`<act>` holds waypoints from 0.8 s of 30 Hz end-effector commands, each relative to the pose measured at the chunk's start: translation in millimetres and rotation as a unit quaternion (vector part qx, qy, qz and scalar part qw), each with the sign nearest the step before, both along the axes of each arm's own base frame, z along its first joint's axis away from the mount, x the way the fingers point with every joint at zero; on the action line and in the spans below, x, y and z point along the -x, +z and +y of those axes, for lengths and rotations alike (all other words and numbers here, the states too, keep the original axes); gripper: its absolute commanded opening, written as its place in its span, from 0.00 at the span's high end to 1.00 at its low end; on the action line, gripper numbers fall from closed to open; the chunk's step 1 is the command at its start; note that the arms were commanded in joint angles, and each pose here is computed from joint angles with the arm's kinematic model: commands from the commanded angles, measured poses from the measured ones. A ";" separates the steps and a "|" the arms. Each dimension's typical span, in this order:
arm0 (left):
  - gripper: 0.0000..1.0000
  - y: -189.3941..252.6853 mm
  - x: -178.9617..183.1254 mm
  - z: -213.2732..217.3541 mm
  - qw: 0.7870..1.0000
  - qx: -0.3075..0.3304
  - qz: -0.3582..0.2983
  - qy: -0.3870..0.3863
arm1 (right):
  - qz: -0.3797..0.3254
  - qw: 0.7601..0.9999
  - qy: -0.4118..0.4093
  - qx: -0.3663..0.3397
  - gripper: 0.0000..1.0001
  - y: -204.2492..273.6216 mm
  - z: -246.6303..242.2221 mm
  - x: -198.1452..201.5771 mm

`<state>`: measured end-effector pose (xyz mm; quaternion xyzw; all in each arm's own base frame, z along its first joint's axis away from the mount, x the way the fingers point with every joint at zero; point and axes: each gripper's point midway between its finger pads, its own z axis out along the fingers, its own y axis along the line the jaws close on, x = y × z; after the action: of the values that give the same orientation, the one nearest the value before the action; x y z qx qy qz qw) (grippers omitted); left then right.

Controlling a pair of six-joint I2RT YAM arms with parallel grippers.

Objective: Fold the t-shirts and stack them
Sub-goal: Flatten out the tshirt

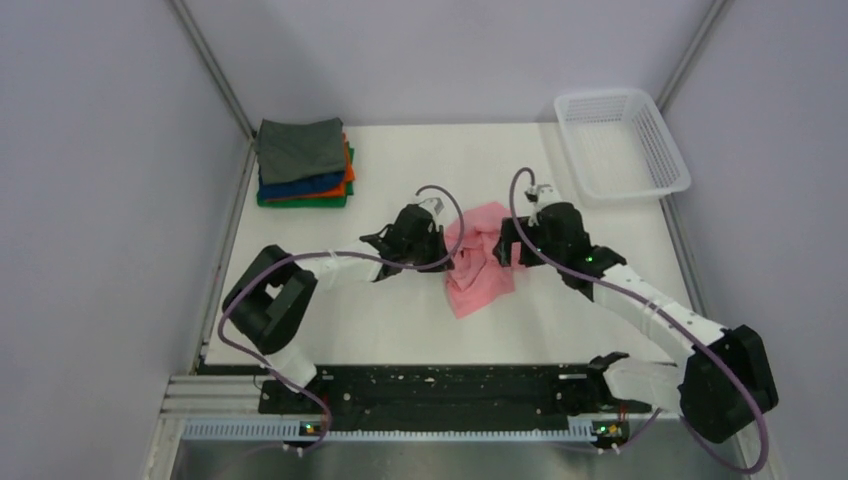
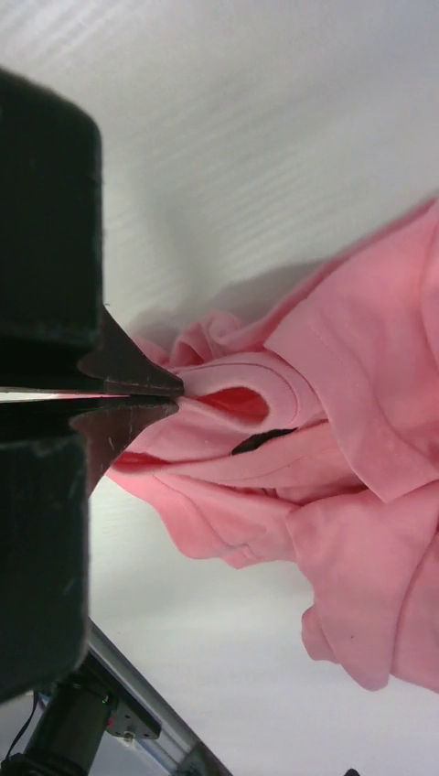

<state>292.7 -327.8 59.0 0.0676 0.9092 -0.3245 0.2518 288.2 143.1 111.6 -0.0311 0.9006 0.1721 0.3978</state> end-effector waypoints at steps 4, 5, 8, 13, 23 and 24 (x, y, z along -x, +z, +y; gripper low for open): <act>1.00 26.1 7.1 30.6 0.998 -0.003 -0.039 0.054 | -0.056 0.993 0.091 0.056 0.23 12.8 69.5 -24.3; 1.00 23.0 9.7 31.2 0.998 -0.002 -0.032 0.056 | -0.059 0.992 0.092 0.062 0.25 8.4 76.2 -28.5; 1.00 16.1 13.1 33.3 0.998 -0.004 -0.019 0.064 | -0.048 0.991 0.066 0.109 0.30 -8.8 80.0 -43.1; 1.00 11.3 13.2 33.7 0.997 0.001 -0.011 0.075 | -0.014 0.989 0.068 0.129 0.42 -41.1 89.3 -47.7; 1.00 16.6 10.7 49.1 0.994 -0.026 -0.021 0.103 | -0.054 0.987 -0.045 0.145 1.00 -16.5 59.4 -59.6; 1.00 19.5 6.8 57.7 0.991 -0.039 -0.031 0.122 | -0.068 0.987 -0.050 0.137 1.00 -3.1 57.1 -59.0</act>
<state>277.1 -288.0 64.2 0.0001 0.9169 -0.2873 0.2769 329.3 202.2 44.6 -0.1054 0.9212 0.0156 0.3741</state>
